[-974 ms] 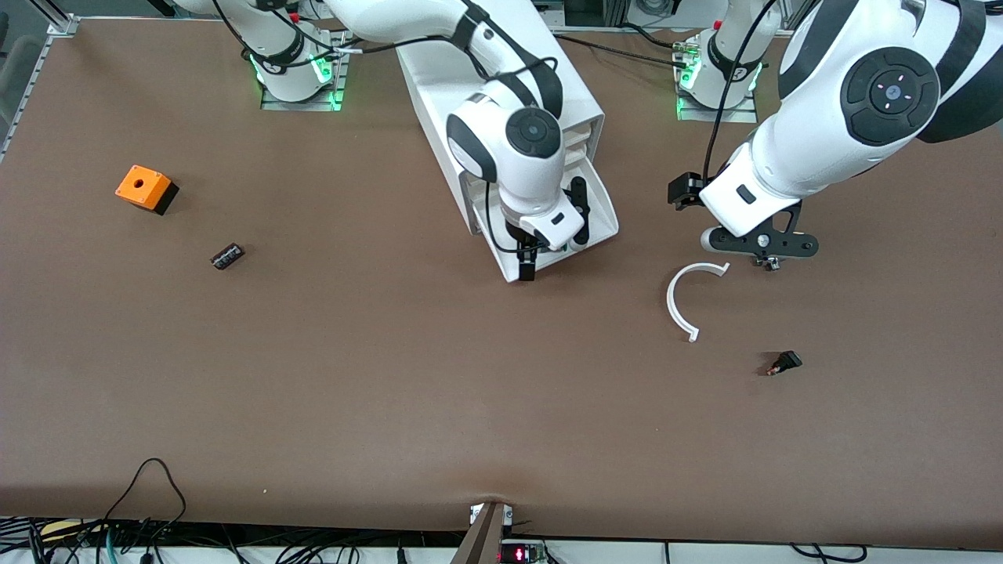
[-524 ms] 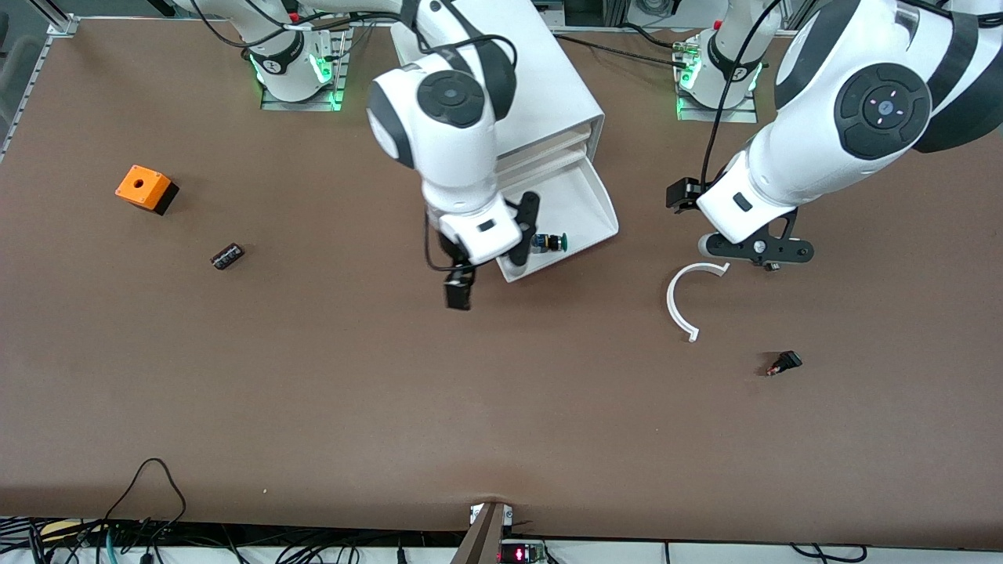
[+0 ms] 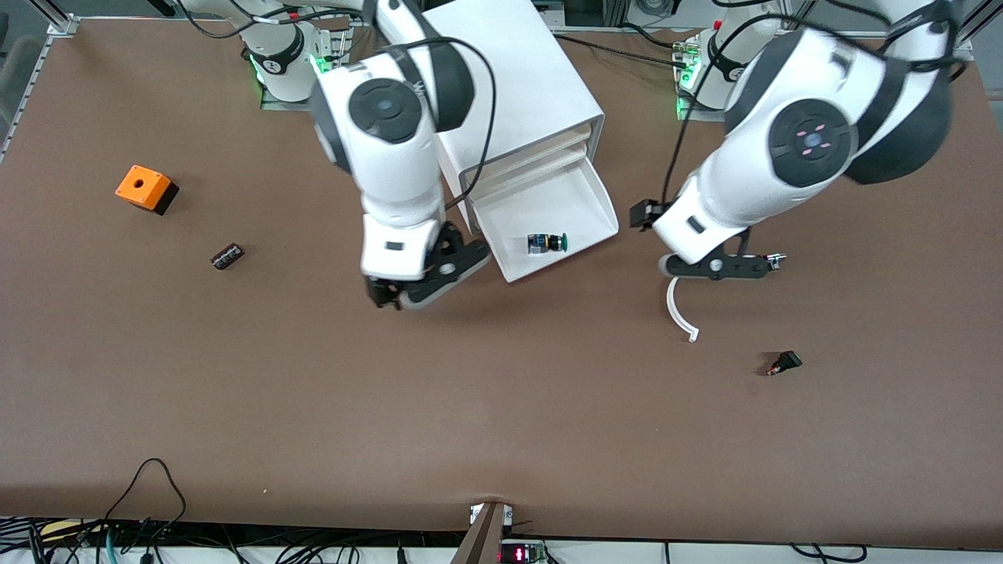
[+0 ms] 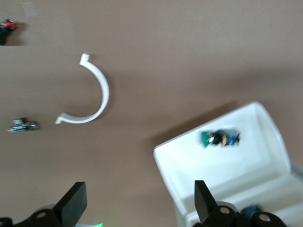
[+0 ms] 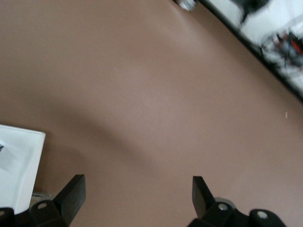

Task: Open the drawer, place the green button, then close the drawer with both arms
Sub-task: 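Retract the right gripper to rest while the left gripper reaches the drawer, then push the open drawer shut into the cabinet with the left gripper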

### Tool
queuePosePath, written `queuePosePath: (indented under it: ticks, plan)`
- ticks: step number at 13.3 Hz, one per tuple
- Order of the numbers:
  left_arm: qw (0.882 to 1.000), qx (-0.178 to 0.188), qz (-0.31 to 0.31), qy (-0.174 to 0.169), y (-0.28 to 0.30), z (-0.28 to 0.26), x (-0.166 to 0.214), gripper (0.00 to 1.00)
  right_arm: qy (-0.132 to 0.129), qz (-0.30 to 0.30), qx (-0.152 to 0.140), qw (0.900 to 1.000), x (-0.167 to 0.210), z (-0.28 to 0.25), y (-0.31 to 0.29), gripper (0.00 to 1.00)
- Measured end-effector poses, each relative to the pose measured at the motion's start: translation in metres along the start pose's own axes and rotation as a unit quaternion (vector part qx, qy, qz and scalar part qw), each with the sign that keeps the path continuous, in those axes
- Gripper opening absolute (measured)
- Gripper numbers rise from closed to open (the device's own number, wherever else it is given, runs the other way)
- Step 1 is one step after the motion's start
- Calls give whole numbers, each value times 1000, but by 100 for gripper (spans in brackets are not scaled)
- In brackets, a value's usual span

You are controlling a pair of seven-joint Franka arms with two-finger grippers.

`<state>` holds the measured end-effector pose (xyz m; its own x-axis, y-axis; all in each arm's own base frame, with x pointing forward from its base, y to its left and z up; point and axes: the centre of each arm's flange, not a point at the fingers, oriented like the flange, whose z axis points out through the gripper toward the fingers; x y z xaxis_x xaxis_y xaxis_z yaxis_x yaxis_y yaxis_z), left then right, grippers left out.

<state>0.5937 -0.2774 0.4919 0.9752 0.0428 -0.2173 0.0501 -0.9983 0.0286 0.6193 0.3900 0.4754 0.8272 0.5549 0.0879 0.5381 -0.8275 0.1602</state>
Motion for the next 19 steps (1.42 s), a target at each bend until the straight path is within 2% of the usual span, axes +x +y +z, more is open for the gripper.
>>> queuePosePath:
  ticks: [2,5,7,8,10,13,16,19]
  plan:
    - [999,-14,-28,11,24,31,16,100,-37,58,4,998,-14,11,43,100]
    - [996,-49,-68,35,37,85,58,100,-89,133,6,987,-34,28,92,100]
    - [993,-64,-95,41,54,121,71,100,-115,173,8,978,-48,31,131,100]
    - [992,-62,-104,35,65,139,70,100,-118,199,10,973,-59,28,163,100]
    - [993,-50,-107,29,79,162,68,100,-115,249,19,962,-94,19,246,100]
    - [992,-48,-113,25,79,190,70,100,-91,242,63,964,-147,-2,333,100]
    - [988,-49,-145,23,77,239,61,99,-64,229,94,967,-185,-25,363,100]
    - [986,-39,-159,12,95,267,38,99,-52,222,107,968,-228,-41,379,100]
